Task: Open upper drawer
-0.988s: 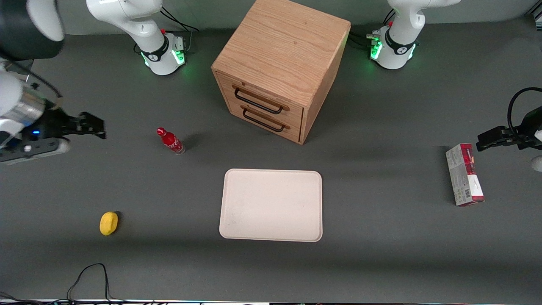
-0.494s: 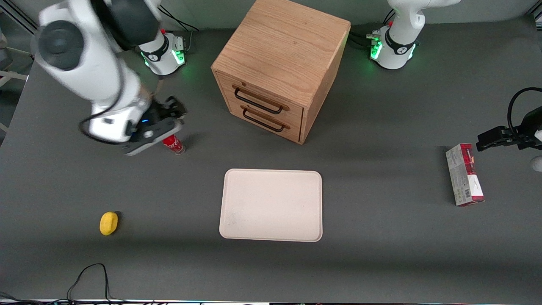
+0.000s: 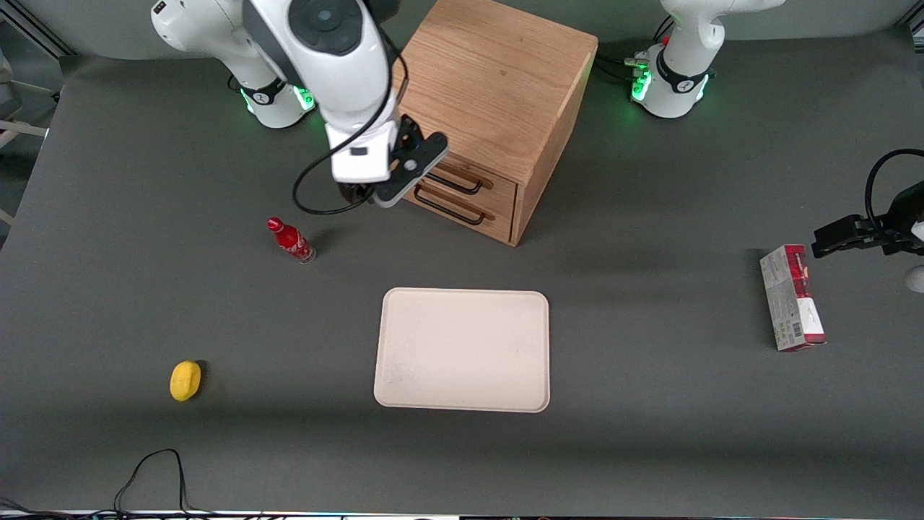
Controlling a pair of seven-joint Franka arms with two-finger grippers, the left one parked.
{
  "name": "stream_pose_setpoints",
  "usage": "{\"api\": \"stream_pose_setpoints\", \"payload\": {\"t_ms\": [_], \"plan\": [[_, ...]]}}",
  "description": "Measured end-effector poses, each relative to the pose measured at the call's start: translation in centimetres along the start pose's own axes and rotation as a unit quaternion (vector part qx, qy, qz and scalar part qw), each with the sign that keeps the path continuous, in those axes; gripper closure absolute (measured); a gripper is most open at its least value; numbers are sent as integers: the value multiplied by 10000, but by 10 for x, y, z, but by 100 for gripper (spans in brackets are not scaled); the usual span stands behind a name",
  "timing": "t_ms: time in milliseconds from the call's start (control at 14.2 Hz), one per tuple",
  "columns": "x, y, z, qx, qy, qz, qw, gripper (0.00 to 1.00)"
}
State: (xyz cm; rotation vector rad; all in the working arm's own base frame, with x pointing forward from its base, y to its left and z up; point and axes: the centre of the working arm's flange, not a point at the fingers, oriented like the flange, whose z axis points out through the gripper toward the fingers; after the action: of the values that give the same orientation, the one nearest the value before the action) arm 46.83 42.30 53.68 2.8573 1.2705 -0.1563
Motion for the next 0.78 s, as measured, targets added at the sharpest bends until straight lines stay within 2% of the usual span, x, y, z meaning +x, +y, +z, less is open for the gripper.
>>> {"api": "stream_pose_setpoints", "payload": {"t_ms": [141, 353, 776], "plan": [[2, -17, 1, -12, -9, -365, 9993, 0], [2, -14, 1, 8, 4, -958, 9954, 0], [4, -17, 1, 450, 160, -1308, 9903, 0]]}}
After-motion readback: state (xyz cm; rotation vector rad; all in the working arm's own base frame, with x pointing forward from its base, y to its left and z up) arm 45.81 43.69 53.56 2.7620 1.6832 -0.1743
